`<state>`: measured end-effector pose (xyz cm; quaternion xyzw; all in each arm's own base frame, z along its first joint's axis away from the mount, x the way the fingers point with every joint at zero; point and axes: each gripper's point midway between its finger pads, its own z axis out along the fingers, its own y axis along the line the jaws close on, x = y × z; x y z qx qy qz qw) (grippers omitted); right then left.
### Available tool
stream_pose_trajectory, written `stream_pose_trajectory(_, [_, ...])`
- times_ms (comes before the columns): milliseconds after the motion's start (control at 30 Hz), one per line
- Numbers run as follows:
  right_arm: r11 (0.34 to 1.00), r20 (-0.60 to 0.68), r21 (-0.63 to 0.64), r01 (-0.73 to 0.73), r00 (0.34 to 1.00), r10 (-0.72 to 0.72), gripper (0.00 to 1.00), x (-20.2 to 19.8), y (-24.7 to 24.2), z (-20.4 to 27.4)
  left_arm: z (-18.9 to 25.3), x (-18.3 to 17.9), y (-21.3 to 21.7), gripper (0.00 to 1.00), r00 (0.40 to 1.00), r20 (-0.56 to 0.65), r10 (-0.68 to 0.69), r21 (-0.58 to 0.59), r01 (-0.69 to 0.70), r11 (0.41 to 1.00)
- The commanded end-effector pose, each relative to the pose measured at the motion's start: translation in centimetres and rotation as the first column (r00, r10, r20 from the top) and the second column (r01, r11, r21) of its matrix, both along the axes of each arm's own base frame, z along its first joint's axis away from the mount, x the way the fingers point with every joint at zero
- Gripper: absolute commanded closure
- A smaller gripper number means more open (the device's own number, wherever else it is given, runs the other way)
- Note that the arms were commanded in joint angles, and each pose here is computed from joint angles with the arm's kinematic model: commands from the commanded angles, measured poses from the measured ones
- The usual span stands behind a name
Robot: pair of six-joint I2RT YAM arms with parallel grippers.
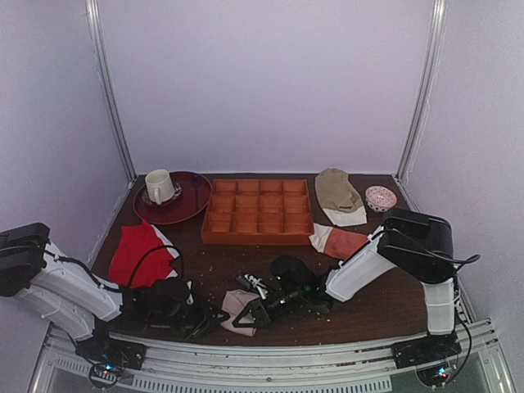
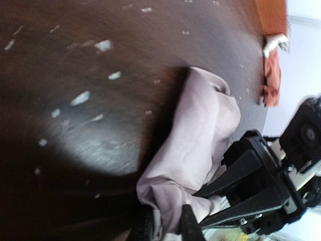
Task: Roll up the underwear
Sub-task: Roll the underwear at the center of the board.
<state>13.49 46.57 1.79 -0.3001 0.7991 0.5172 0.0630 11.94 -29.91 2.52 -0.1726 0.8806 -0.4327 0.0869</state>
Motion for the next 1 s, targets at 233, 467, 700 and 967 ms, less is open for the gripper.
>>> stream_pose_trajectory(233, [0.902,-0.017,-0.43,0.045,0.998,-0.058,0.93,-1.3,-7.7,-9.2,0.4,-0.3,0.0,1.0,0.999,0.01,-0.034,0.037,0.033,0.999])
stream_pose_trajectory(467, [0.925,0.205,-0.373,0.074,0.979,0.005,0.78,0.3,-6.3,-4.6,0.4,-0.4,0.0,1.0,0.999,0.011,-0.045,0.046,0.044,0.998])
stream_pose_trajectory(700, [0.927,0.412,-0.359,0.111,0.91,0.05,0.71,2.0,-4.9,-0.5,0.5,-0.4,-0.3,1.0,0.998,0.015,-0.058,0.048,0.057,0.997])
stream_pose_trajectory(967, [0.941,0.643,-0.314,0.128,0.757,0.112,0.66,1.7,-3.3,3.9,0.3,-0.5,-0.5,1.0,0.998,0.01,-0.064,0.048,0.063,0.997])
